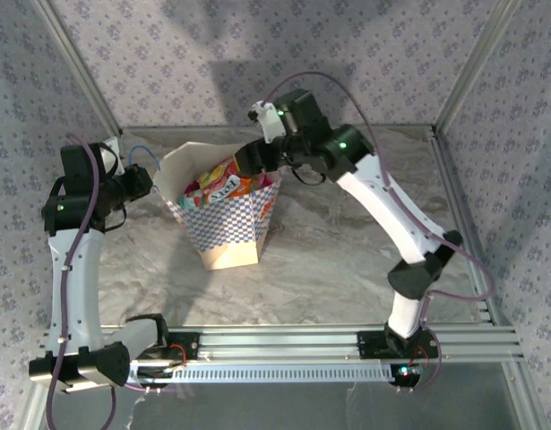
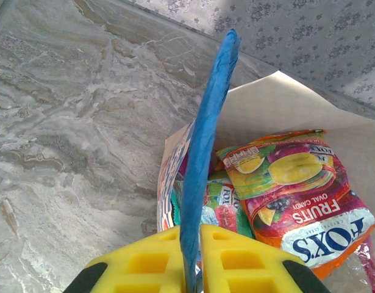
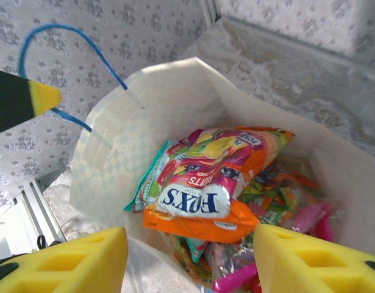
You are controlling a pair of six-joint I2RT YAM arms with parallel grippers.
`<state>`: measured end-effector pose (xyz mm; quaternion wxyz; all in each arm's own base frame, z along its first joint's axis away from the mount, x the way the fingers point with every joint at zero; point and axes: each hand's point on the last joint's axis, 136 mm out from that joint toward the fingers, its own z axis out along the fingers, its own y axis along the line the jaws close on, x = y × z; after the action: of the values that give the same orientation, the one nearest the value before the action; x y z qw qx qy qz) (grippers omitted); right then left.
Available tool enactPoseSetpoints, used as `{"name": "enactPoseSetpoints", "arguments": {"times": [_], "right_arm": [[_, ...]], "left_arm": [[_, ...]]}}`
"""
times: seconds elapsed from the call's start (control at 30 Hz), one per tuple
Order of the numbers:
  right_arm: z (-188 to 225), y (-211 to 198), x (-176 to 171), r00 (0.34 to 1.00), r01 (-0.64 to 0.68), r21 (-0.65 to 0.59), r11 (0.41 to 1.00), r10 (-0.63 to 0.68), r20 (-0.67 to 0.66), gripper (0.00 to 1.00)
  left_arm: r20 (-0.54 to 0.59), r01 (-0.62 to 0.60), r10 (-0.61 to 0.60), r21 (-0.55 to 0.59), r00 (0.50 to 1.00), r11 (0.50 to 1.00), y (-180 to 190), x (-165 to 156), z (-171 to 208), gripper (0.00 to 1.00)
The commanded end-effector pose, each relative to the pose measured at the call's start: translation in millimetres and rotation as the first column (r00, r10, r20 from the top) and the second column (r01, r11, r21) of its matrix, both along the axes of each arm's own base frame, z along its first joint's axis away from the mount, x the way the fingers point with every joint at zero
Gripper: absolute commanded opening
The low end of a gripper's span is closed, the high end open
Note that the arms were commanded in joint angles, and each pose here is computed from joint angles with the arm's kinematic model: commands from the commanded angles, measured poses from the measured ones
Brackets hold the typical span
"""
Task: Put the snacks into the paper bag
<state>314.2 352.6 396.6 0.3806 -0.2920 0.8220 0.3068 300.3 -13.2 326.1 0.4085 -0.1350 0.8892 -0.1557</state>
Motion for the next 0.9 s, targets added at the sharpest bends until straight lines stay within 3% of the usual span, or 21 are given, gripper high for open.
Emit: {"name": "enactPoseSetpoints", "arguments": {"times": [0.0,0.33,0.53,0.87], "right_arm": [[16.6,-25.4,-2.3,0.994,0.055,-0.015,0.998,-0.053,0.094,0.59],[19.3,-76.2,-3.8,0.976,0.176,0.023,0.984,-0.177,0.128,0.69],[6.1,-79.0,13.4,0.972,0.218,0.029,0.976,-0.219,0.082,0.75],[-18.8,-55.2,51.7,0.979,0.201,0.045,0.978,-0.2,-0.032,0.75]], "left_arm": [[0.041,-0.002,0.002,-0.003,0.999,1.0,1.2,1.9,10.1,0.13],[0.051,0.002,-0.001,-0.023,0.999,1.0,-1.3,3.6,15.6,0.13],[0.043,0.006,-0.005,-0.031,0.999,0.999,-2.9,3.2,14.1,0.13],[0.027,0.004,-0.003,-0.017,1.0,1.0,-1.0,2.9,8.7,0.14]]}}
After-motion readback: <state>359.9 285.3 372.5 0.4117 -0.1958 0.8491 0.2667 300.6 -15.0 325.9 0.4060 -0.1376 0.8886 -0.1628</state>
